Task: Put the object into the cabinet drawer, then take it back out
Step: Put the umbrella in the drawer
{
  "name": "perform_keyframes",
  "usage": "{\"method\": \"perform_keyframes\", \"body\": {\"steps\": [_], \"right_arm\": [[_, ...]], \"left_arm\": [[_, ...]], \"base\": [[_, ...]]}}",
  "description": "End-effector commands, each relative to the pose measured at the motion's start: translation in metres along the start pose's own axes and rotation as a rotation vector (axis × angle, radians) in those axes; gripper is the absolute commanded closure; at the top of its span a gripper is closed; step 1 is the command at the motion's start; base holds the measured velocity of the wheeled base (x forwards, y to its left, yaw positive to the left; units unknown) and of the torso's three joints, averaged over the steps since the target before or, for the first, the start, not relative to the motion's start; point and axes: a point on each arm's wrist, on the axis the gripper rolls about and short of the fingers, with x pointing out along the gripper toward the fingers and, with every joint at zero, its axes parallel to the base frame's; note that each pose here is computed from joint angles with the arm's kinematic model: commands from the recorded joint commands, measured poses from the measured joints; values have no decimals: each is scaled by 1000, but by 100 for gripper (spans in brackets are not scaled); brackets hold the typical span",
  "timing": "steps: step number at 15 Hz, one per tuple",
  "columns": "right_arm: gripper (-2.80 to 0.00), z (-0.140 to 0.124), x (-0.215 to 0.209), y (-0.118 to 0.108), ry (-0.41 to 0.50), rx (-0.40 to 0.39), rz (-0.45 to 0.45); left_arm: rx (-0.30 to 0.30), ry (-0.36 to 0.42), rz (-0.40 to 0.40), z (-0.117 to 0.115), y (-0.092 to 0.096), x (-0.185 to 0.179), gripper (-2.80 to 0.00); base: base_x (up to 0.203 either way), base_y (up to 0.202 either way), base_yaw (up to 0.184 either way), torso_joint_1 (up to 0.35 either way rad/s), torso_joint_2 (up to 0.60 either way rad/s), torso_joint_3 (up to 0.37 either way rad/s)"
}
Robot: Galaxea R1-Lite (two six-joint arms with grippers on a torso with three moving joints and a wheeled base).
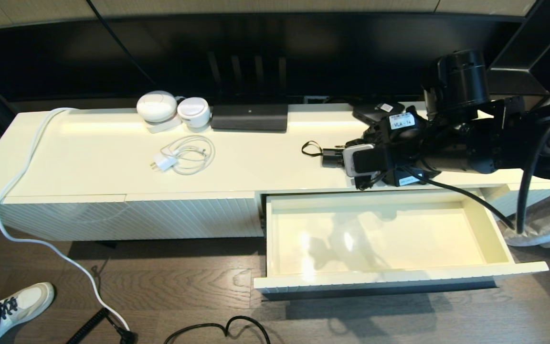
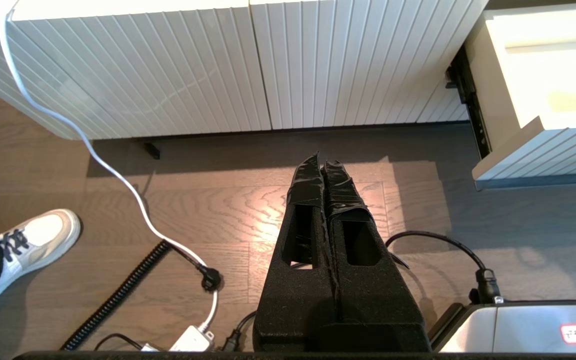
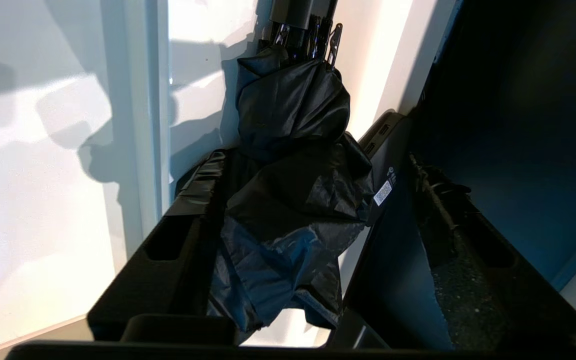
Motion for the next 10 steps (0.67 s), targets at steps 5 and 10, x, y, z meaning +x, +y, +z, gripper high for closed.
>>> {"method": "perform_keyframes", "body": {"steps": [5, 10], "right_arm": [[-280, -12, 40, 4, 61, 3, 35], [-280, -13, 65, -2, 71, 15, 17]], "left_arm": [[0, 3, -1, 0, 0, 0, 0], [0, 3, -1, 0, 0, 0, 0]], "base": [[0, 0, 0, 0, 0, 0], [0, 0, 0, 0, 0, 0]]}}
